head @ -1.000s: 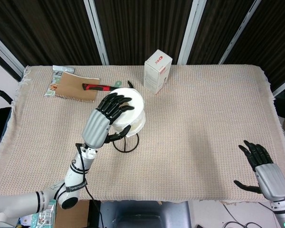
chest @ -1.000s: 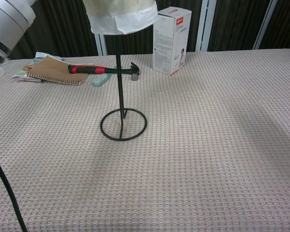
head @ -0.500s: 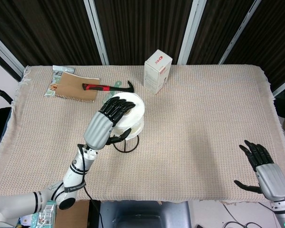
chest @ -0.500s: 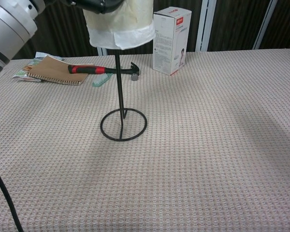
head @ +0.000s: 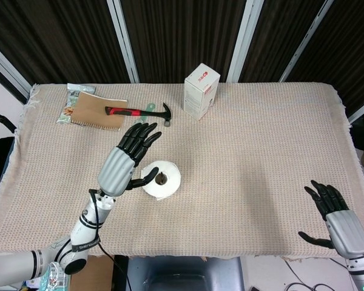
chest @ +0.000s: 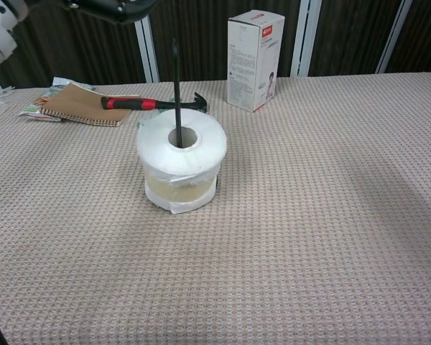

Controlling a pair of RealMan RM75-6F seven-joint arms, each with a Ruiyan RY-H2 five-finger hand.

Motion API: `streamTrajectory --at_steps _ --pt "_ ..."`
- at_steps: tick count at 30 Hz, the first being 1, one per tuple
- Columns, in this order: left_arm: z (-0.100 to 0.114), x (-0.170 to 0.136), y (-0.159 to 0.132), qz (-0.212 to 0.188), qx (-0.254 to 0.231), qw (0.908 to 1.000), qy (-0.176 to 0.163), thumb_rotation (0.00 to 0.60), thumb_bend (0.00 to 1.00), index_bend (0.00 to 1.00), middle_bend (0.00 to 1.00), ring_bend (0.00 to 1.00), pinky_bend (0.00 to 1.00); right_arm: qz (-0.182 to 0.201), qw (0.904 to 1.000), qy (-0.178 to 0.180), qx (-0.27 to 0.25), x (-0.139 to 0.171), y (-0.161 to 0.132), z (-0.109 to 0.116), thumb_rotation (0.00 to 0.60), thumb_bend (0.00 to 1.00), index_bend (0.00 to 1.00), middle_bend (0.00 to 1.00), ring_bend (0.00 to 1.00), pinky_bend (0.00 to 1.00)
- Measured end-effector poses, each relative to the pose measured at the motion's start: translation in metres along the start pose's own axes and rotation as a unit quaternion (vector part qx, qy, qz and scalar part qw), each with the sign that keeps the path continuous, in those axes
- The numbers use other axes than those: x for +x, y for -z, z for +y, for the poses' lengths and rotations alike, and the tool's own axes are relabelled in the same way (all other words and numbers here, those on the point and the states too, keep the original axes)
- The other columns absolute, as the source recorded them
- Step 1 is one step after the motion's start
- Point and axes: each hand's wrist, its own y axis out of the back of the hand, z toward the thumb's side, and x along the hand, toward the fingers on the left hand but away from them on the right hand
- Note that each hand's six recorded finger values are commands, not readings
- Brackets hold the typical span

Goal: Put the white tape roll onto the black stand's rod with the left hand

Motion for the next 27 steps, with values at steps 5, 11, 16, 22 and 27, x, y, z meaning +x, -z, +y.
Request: streamTrajectory --at_steps 5,11,16,22,27 --pt "0.015 -0.023 0.014 0.010 0.020 0.9997 0.013 0.600 0.38 0.00 0.00 0.00 0.08 0.001 1.0000 -0.001 0.003 0.001 -0.001 -0.001 0.600 0.00 0.00 0.00 0.00 0.00" --pt "0.032 -0.078 0.053 0.077 0.023 0.9950 0.060 0.600 0.38 0.00 0.00 0.00 0.08 0.002 1.0000 0.000 0.008 0.002 -0.003 -0.001 0.600 0.00 0.00 0.00 0.00 0.00" --pt "0.041 -0.141 0.093 0.155 0.048 0.9832 0.083 0.600 0.38 0.00 0.00 0.00 0.07 0.000 0.9999 -0.004 0.013 0.001 -0.003 -0.005 0.600 0.00 0.00 0.00 0.00 0.00" --pt "0.052 -0.224 0.137 0.235 0.114 0.9591 0.108 0.600 0.39 0.00 0.00 0.00 0.05 0.000 0.9997 -0.012 0.022 -0.001 -0.006 -0.012 0.600 0.00 0.00 0.00 0.00 0.00" --pt "0.052 -0.251 0.151 0.257 0.113 0.9505 0.134 0.600 0.39 0.00 0.00 0.00 0.04 0.005 0.9995 -0.019 0.027 -0.002 -0.009 -0.016 0.600 0.00 0.00 0.00 0.00 0.00"
